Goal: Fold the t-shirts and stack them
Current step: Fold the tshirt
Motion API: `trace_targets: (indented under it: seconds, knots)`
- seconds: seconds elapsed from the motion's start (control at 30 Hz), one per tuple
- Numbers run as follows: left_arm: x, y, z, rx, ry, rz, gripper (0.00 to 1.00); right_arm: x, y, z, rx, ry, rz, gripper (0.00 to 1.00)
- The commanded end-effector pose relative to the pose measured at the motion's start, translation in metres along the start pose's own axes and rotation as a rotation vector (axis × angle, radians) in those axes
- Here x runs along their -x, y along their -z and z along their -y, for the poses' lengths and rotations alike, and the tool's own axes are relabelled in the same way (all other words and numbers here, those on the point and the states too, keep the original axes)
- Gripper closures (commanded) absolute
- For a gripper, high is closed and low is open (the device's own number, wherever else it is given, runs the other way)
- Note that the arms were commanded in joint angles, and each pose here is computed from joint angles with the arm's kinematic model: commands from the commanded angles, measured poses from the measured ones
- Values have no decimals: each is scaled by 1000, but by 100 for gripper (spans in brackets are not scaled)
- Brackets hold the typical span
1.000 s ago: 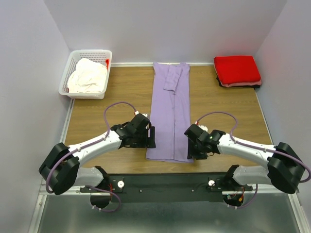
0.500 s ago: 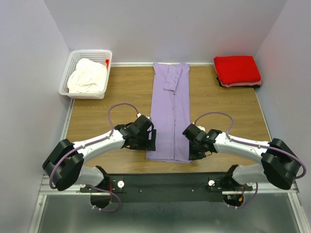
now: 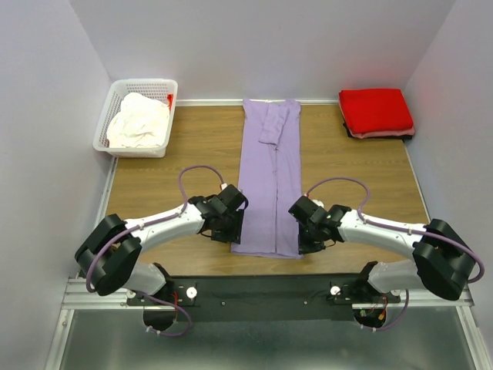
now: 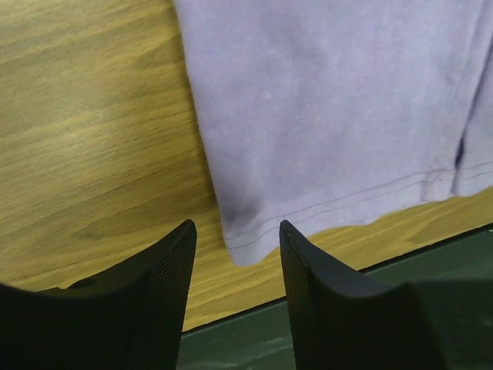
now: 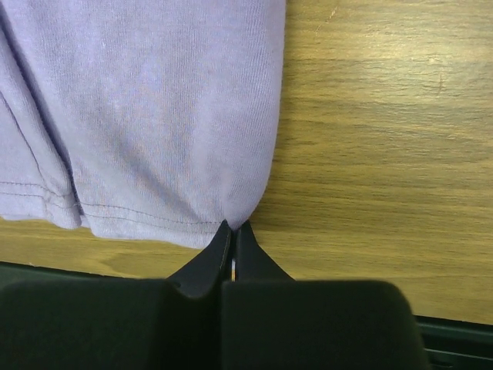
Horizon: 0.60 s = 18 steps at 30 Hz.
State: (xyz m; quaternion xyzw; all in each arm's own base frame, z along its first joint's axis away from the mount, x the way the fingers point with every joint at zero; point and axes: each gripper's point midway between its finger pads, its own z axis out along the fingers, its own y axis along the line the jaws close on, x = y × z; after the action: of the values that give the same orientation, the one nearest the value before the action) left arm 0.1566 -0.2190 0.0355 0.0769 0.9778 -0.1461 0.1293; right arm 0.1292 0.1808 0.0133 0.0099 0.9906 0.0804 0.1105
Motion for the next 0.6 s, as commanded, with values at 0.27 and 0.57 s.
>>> trace_targets:
  seconds: [0.27, 0.57]
  knots:
    - [-14, -9, -2, 44, -41, -70, 45, -2, -6, 7, -42, 30, -19, 100]
    - [-23, -14, -4, 65, -48, -107, 62, -2, -7, 5, -38, 42, -29, 100]
